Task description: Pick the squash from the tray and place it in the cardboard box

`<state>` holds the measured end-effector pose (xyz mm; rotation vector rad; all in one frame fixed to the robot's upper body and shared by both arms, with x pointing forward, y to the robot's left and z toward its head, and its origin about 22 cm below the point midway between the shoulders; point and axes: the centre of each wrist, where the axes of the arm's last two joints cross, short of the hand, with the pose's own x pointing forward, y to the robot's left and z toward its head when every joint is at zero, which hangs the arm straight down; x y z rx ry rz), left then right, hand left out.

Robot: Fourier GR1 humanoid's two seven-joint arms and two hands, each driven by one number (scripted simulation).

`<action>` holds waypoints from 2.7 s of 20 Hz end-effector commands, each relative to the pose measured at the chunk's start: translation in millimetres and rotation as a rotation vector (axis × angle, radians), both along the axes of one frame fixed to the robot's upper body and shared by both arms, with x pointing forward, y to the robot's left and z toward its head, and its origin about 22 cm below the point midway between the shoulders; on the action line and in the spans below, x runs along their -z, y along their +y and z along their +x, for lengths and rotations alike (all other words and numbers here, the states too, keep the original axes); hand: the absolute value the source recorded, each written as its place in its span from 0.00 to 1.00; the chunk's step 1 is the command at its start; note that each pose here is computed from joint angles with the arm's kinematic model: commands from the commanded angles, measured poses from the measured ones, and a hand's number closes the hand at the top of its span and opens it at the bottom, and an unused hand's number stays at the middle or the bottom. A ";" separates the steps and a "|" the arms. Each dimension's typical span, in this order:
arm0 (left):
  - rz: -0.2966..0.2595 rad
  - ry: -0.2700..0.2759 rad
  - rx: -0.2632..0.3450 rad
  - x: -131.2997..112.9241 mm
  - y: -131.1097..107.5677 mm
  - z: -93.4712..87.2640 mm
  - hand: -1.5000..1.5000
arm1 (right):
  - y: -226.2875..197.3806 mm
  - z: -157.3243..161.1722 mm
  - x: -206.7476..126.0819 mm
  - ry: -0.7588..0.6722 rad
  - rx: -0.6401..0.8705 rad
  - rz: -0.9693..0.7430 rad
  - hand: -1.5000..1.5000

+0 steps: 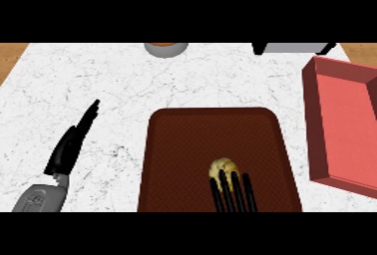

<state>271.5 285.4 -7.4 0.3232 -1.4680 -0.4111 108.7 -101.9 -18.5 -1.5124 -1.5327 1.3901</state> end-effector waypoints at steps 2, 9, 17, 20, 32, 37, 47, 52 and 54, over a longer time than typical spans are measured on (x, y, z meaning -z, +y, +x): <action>0.013 -0.010 0.007 6.3 9.8 -10.5 0.50 | 6.9 41.7 -2.9 -0.047 -0.006 0.024 0.00; -0.011 -0.007 0.013 -6.5 -8.0 -1.7 0.50 | 0.5 42.1 24.3 -0.022 -0.025 0.019 0.00; -0.010 -0.018 0.014 13.6 -9.1 -5.5 0.50 | 5.0 56.0 11.6 -0.033 -0.013 -0.002 1.00; -0.014 -0.012 0.003 0.9 4.3 4.5 0.50 | -14.6 61.7 3.2 -0.154 -0.071 -0.093 1.00; 0.004 -0.001 0.007 5.9 4.3 1.0 0.50 | -10.2 66.5 -10.2 -0.248 -0.059 -0.034 1.00; 0.011 -0.030 0.031 -1.6 -5.4 5.4 0.50 | -9.7 64.4 -22.1 0.373 0.163 0.244 1.00; -0.011 0.004 0.017 0.2 -6.0 -1.5 0.50 | -29.6 108.1 -100.5 0.268 0.244 0.309 1.00; 0.001 0.001 0.003 0.2 6.6 2.4 0.50 | -43.6 117.1 -140.1 0.094 0.350 0.310 1.00; 0.005 -0.005 -0.024 -2.7 13.3 5.4 0.50 | -53.4 114.4 -166.9 0.049 0.396 0.330 1.00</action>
